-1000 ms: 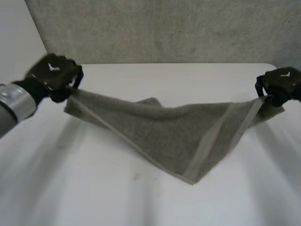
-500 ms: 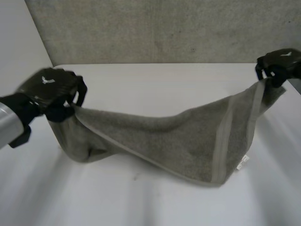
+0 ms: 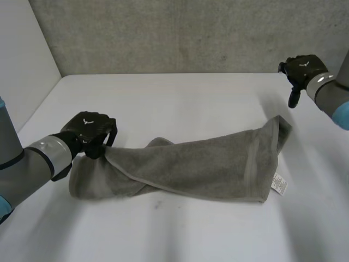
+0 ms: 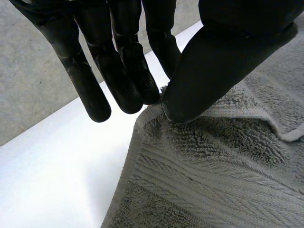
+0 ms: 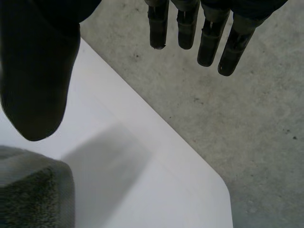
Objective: Fold the towel.
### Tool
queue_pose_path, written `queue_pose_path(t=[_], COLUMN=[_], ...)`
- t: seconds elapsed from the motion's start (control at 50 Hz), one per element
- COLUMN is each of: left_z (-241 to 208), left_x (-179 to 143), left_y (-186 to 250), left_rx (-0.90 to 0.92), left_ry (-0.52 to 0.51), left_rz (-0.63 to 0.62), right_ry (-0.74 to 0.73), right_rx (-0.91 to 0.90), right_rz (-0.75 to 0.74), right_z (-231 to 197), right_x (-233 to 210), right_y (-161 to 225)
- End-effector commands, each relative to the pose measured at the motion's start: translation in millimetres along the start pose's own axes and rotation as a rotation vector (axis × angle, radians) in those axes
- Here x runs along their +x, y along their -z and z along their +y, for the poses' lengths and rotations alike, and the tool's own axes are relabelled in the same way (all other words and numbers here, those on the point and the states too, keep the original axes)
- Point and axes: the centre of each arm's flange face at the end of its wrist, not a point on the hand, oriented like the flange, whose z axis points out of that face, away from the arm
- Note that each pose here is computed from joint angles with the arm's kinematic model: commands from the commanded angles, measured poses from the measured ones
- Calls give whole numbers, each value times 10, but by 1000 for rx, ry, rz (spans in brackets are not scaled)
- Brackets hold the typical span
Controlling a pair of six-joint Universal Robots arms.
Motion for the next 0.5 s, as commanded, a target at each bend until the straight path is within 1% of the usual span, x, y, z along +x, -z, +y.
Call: queue_pose_path(t=[0.02,0.04,0.08,0.1,0.14,0.16,0.2,0.22,0.28,0.34,0.38,0.46,0.5], left_z=[-35,-35,-42,-42,-42,-42,-34,-34,-37,-32,-31,-31,-18], left_x=[-16,-16,-21,-21,-24,-24,-31,-31,-37,-39,-41,-40,-28], left_y=[8,8,1,1,-3,-3,-10,-10,-8,-4,6,16,24], left_rx=[14,14,22,22,26,26,25,25,26,24,24,24,18], left_ry=[-6,-6,-9,-9,-11,-11,-11,-11,-11,-10,-9,-9,-7], left_rz=[-9,-9,-12,-12,-15,-15,-18,-18,-20,-21,-22,-22,-20], right_ry=[-29,-29,-47,-47,-61,-61,-63,-63,-83,-101,-136,-153,-154], right_rx=[-39,-39,-48,-48,-55,-55,-59,-59,-86,-100,-123,-139,-147], right_rz=[-173,-173,-268,-269,-317,-317,-334,-334,-356,-361,-390,-414,-424], right_z=[-239,-240,-201,-200,-123,-122,-30,-30,219,303,424,524,640], right_x=[-106,-107,-265,-266,-417,-417,-565,-566,-805,-866,-1021,-1156,-1249], right_y=[571,573,835,836,1088,1089,1312,1313,1570,1643,1809,1959,2048])
